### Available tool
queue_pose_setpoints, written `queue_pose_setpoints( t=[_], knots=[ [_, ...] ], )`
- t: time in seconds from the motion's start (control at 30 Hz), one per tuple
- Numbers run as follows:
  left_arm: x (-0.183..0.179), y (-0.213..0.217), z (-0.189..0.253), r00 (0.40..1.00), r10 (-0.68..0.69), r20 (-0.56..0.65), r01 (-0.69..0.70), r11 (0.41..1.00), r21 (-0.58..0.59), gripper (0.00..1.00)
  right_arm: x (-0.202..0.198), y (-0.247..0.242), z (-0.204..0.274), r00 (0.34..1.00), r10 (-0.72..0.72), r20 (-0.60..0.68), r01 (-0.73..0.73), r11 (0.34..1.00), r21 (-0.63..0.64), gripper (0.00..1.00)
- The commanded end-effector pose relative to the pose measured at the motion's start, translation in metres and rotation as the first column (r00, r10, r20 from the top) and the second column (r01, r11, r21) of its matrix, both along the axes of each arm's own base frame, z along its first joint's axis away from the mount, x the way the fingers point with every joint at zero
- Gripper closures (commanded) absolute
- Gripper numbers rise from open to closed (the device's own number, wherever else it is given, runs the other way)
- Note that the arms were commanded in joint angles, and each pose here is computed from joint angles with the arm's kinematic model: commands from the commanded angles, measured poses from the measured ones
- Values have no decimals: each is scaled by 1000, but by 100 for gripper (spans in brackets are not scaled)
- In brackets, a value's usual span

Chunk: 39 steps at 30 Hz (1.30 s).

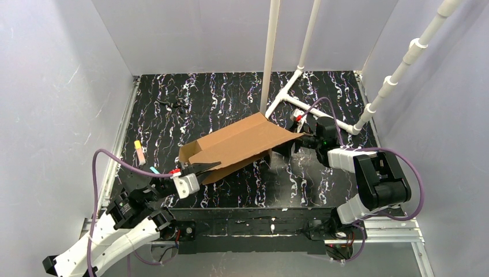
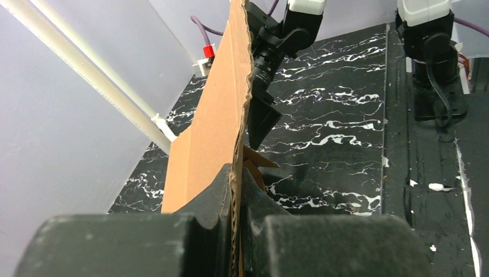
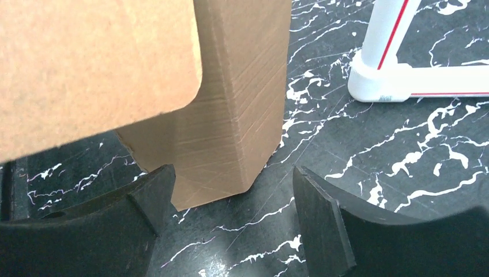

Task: Fold the paper box

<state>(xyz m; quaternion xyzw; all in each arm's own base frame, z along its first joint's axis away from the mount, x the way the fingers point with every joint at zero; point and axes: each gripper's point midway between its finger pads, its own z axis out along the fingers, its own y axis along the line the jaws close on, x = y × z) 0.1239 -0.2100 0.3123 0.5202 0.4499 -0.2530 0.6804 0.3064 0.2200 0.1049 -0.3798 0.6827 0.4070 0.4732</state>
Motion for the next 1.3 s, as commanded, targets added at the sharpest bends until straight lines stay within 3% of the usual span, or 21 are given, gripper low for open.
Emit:
queue_pose_setpoints(
  t=[0.0,0.2,0.47,0.83,1.27],
  knots=[
    [-12,4,-6,997,-24,-73,25,1000,12,100,3,4,23,993,18,114,-23,999,41,16],
    [-13,3,-10,993,-30,-110,31,999,9,100,2,15,33,948,-6,317,-11,999,51,7],
    [-16,2,-3,992,-44,-117,43,999,-11,100,30,24,51,934,-161,318,89,969,228,7],
    [-17,-6,-1,987,-75,-146,71,997,-33,100,37,36,48,907,-218,360,127,957,260,10],
    [-17,-7,6,984,-78,-162,64,994,-89,100,44,50,47,912,-209,352,101,948,301,27]
  ],
)
